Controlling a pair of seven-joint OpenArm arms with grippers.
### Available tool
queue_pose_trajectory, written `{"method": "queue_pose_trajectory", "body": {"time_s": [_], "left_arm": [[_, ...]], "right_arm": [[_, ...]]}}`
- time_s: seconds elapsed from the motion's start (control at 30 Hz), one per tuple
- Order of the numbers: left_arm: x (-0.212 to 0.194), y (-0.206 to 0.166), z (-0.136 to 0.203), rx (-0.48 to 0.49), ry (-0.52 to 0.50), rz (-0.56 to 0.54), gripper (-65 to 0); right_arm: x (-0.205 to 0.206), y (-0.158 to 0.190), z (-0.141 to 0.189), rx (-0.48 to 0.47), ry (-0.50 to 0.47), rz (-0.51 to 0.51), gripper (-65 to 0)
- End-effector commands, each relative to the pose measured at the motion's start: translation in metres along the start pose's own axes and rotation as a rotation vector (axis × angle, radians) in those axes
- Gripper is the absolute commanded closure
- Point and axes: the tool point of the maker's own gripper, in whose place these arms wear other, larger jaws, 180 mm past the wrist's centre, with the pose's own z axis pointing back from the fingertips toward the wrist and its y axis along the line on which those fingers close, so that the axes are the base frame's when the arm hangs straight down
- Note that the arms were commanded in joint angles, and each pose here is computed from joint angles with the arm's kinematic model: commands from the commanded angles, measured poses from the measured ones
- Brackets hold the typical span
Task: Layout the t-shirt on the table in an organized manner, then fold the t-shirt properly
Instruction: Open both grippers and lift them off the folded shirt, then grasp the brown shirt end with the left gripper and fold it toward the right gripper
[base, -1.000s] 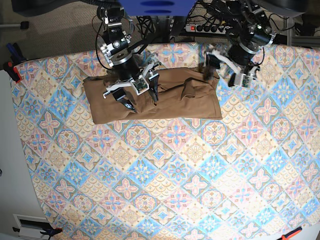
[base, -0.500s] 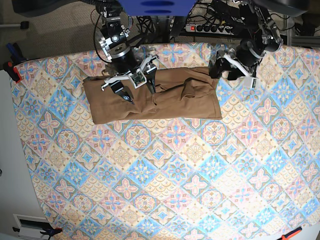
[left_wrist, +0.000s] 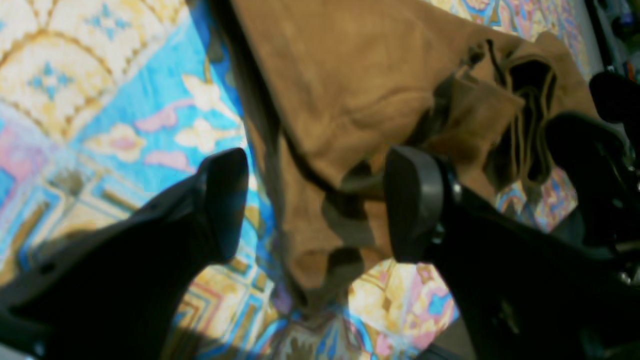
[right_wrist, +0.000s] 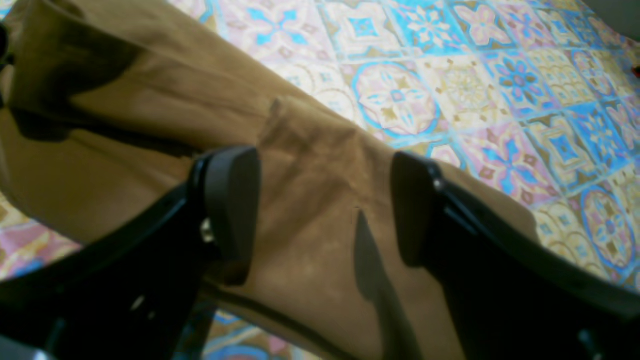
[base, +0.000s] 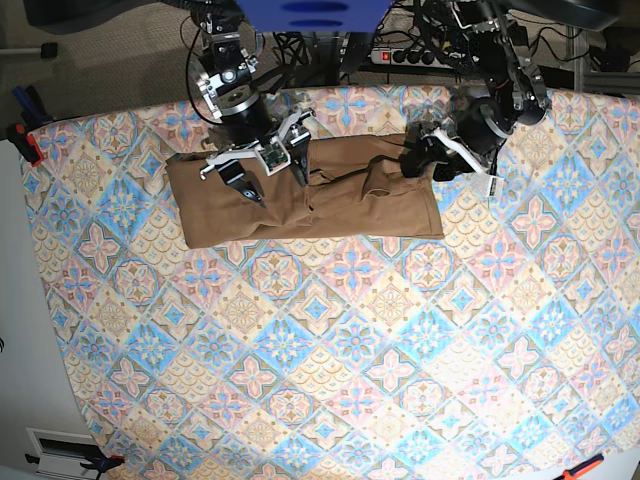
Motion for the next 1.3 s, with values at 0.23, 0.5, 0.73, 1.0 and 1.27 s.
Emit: {"method": "queue_pose_trajectory", "body": {"time_s": [0.23,0.5,0.73,1.0,1.27], "left_arm": [[-0.003,-0.030,-0.024,-0.089,0.060,-0.067,-40.1],[-0.004,-0.021,-0.026,-0.046,0.092,-0.109,-33.4],[0.007,-0.022,-0.028,-0.049,0.075,-0.124,0.0],[0.033,-0.012,-0.020,-0.024,0.045,-0.193,0.0],[0.084,-0.011,0.024,0.102,-0.003,-0.406,0.0]], "right_arm": [[0.014,-0.005,0.000,-0.019,-0.051,-0.006,-39.2],[0.013,-0.005,0.001,-0.021,-0.050,-0.006,-39.0],[0.023,-0.010,0.003,-0.034,-0.073,0.002,-39.0],[0.022,-0.013,0.003,-0.040,-0.072,0.001,-39.0],[0.028,-0.027,0.008,-0.079,-0.123,0.006,-39.0]]}}
